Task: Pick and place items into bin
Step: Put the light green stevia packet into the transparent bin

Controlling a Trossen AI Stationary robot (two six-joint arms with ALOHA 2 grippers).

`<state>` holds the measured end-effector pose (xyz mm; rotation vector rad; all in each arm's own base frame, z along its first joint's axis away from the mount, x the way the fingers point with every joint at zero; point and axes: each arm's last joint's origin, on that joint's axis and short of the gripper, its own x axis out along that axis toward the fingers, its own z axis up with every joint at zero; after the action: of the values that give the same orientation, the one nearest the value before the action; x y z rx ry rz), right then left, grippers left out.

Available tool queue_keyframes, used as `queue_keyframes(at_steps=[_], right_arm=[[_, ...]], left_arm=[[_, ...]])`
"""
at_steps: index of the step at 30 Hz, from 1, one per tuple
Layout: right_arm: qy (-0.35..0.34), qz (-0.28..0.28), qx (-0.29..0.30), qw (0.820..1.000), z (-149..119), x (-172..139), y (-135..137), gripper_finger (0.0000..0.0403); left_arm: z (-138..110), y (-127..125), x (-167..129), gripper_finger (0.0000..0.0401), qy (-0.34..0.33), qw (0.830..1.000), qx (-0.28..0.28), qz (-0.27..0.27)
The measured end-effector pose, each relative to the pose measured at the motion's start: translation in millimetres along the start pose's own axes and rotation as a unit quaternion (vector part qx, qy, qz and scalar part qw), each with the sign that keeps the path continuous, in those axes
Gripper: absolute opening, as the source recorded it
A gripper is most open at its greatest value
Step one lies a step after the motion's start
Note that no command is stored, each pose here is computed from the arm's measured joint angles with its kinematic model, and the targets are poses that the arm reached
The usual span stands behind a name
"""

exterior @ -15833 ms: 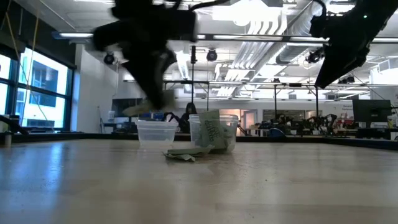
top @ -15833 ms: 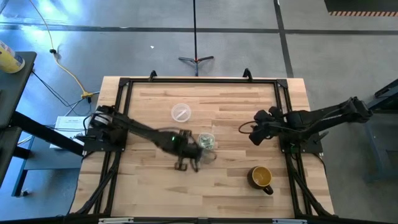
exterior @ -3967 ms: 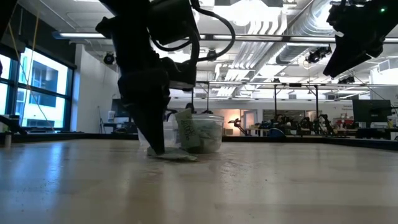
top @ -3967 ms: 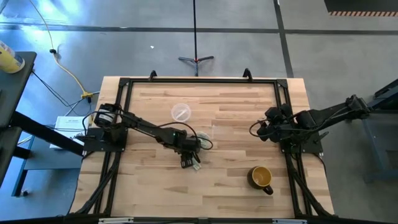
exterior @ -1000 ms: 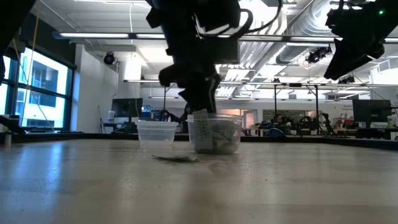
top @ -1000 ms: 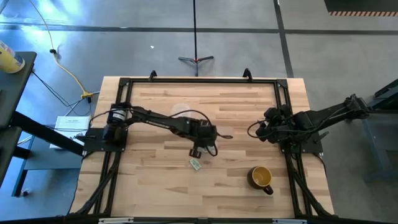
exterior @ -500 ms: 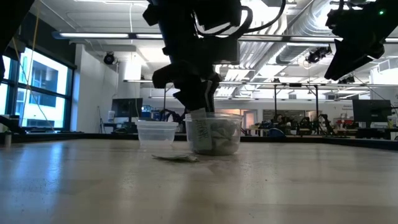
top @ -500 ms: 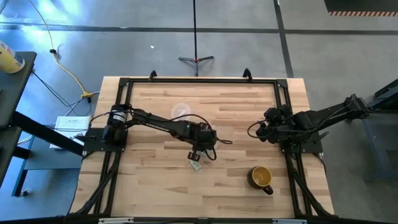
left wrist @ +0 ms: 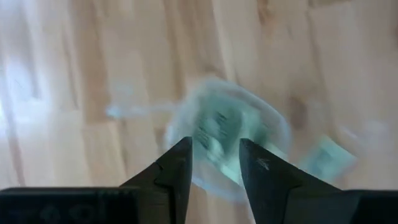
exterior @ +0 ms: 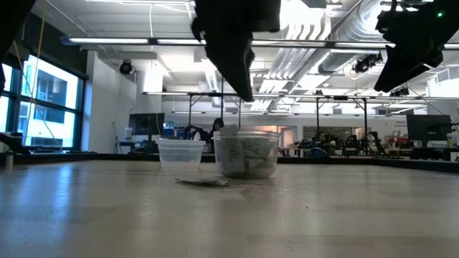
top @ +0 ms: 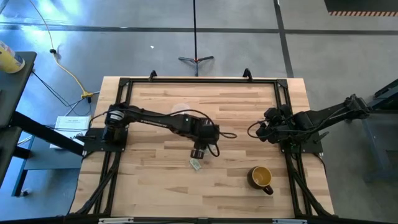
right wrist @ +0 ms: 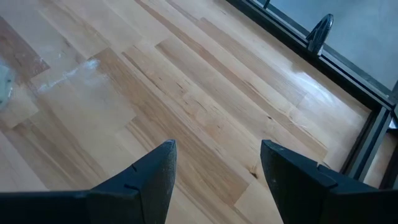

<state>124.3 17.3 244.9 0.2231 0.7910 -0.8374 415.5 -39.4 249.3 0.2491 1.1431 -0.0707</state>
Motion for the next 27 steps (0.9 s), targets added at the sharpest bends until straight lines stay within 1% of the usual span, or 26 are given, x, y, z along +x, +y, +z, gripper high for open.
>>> queue_keyframes(at_steps=[1,3,5,7,9,10,12,15,17,19,24,27], right_arm=[[0.000,0.000,0.000,1.000,0,0,0,0.0225],[0.000,0.000,-0.003,1.000,0,0,0,0.0224],[0.000,0.000,-0.012,1.000,0,0,0,0.0225],[-0.001,-0.001,-0.021,1.000,0,0,0,0.0224],[-0.003,-0.003,-0.023,1.000,0,0,0,0.0225],[-0.003,-0.003,-0.024,1.000,0,0,0,0.0225],[-0.004,-0.005,-0.024,1.000,0,0,0,0.0225],[-0.010,-0.009,-0.026,1.000,1,0,-1,0.0225],[-0.016,-0.013,-0.028,0.999,1,0,-1,0.0225],[-0.016,-0.013,-0.034,0.999,1,0,-1,0.0225],[0.005,0.002,-0.037,0.999,0,0,0,0.0225],[0.008,0.004,-0.036,0.999,-1,0,0,0.0225]], left_arm=[[0,-3,-5,0.0167,0.010,1.000,-0.002,-0.007],[1,-17,-14,0.0166,0.026,0.999,0.013,-0.028],[1,-39,-19,0.0166,0.032,0.996,0.057,-0.066],[-3,-69,-18,0.0168,0.033,0.987,0.117,-0.103],[-5,-95,-16,0.0172,0.019,0.980,0.163,-0.113],[-6,-106,-13,0.0174,0.007,0.978,0.174,-0.112],[-8,-120,-6,0.0183,-0.014,0.982,0.168,-0.091],[-12,-121,14,0.0197,-0.016,0.988,0.134,-0.076],[-18,-116,29,0.0204,0.012,0.990,0.126,-0.061],[-19,-112,42,0.0210,0.023,0.991,0.120,-0.058],[-22,-101,57,0.0224,0.047,0.991,0.109,-0.053],[-21,-97,56,0.0229,0.045,0.990,0.110,-0.069]])
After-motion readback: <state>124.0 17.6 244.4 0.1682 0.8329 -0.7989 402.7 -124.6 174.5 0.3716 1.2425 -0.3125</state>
